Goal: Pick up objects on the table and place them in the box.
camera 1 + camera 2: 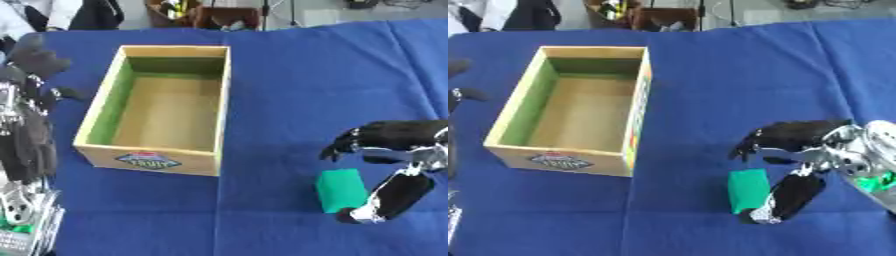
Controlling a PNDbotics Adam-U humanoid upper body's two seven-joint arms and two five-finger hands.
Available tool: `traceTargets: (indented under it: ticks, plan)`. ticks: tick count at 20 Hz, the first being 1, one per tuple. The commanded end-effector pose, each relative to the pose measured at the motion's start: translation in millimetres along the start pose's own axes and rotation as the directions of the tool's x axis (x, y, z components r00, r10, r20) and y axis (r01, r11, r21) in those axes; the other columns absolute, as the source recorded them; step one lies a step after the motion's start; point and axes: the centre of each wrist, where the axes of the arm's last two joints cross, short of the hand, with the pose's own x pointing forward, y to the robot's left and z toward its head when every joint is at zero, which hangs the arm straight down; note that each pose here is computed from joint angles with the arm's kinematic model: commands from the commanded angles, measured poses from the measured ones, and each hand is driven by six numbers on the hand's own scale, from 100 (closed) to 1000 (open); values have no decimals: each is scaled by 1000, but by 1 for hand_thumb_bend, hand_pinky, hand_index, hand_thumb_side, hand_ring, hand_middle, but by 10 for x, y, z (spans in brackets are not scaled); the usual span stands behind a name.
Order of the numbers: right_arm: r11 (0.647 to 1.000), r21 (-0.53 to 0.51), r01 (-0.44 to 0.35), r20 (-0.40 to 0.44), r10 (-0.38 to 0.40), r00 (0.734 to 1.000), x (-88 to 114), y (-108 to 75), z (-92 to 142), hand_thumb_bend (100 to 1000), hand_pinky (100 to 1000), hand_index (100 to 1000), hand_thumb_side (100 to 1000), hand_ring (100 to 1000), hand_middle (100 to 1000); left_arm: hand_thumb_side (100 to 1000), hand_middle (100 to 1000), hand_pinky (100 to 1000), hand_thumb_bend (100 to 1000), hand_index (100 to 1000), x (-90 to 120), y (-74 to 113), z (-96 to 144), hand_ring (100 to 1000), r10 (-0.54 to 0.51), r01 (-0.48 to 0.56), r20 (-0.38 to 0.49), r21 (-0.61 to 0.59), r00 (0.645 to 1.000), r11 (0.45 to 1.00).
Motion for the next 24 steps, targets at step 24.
traceTargets:
  ticks: [24]
  plan:
    - [999, 29, -29, -37, 30, 999, -67, 47, -95, 360, 887, 800, 476, 902, 669, 983, 878, 491, 100, 732, 59, 10, -40, 763, -3, 3, 25, -13, 1000, 1000]
